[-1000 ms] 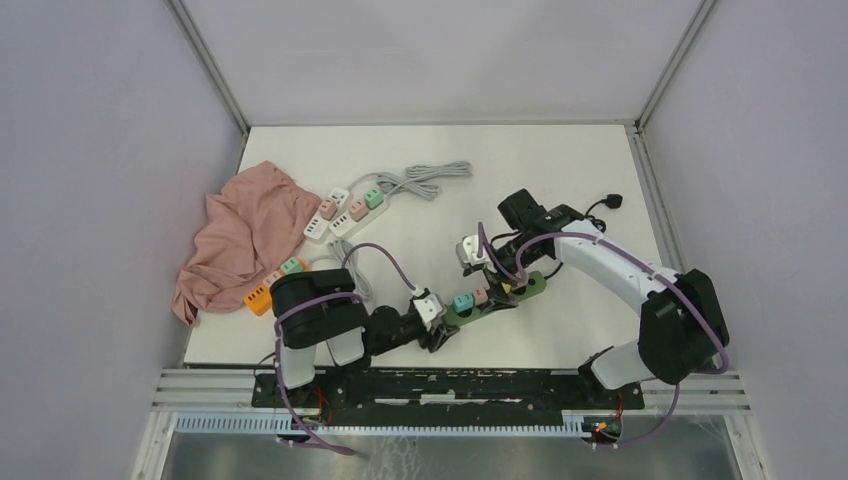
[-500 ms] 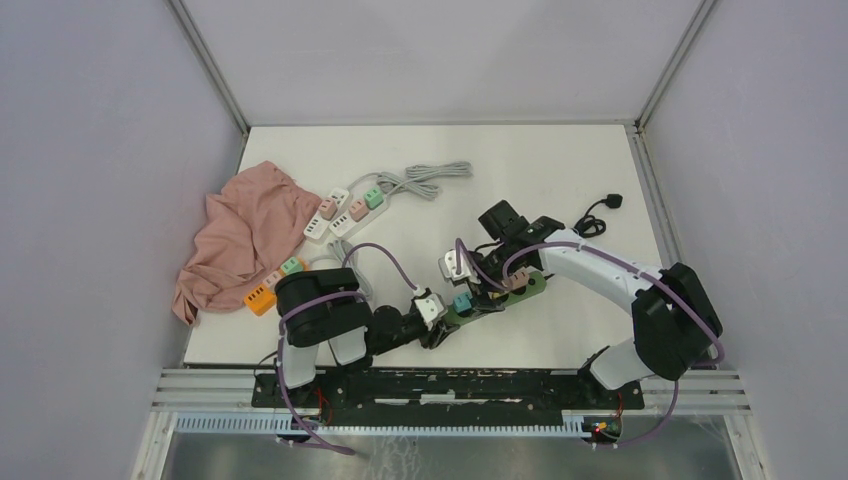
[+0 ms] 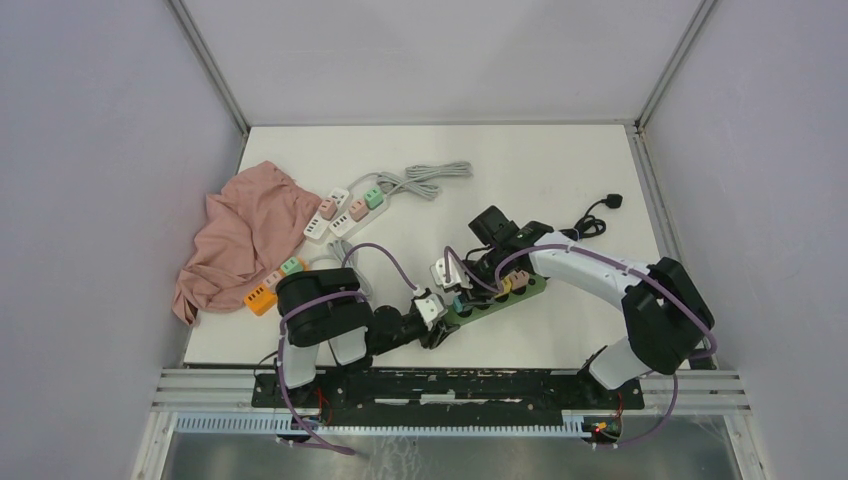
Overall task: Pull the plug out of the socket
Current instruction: Remove the plug from the socket.
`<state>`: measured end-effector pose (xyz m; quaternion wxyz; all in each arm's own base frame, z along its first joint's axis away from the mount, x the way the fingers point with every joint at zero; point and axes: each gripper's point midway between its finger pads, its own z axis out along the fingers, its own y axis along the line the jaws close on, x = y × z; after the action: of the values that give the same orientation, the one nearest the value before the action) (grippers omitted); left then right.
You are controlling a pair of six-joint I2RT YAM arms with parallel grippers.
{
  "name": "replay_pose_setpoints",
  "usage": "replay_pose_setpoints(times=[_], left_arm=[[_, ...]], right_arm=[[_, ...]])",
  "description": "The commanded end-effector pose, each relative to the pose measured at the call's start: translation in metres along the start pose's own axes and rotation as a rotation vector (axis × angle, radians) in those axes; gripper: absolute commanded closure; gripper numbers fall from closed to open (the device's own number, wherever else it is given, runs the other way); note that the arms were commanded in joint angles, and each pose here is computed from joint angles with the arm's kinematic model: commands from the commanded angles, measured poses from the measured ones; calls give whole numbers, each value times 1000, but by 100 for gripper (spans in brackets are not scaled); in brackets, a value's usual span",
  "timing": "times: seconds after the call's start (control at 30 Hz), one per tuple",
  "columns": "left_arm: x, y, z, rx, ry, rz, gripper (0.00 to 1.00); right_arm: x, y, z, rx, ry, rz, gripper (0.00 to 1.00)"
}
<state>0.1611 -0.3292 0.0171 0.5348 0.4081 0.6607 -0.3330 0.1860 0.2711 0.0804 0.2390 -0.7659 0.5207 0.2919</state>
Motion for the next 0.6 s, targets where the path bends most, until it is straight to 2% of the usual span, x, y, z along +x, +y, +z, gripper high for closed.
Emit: replay_pose_setpoints(times=[0.0,0.2,0.33,0.43,0.57], left_arm=[[-19,-5,3,26,-81,26,97],[-20,-5,3,29,-82,27,97],[-18,-5,3,24,-78,28,97],[-16,-3,2,15,-72,26,97],[-15,-3,3,16,-68,23,97]], right_arm=[[1,-3,5,2,17,-15,50],[1,0,10,-22,31,-19,63],[-5,1,7,-34,24,-19,86],[-15,11,5,-78,-24,-32,99],[-30,27,10,-141,-105,-43,100]])
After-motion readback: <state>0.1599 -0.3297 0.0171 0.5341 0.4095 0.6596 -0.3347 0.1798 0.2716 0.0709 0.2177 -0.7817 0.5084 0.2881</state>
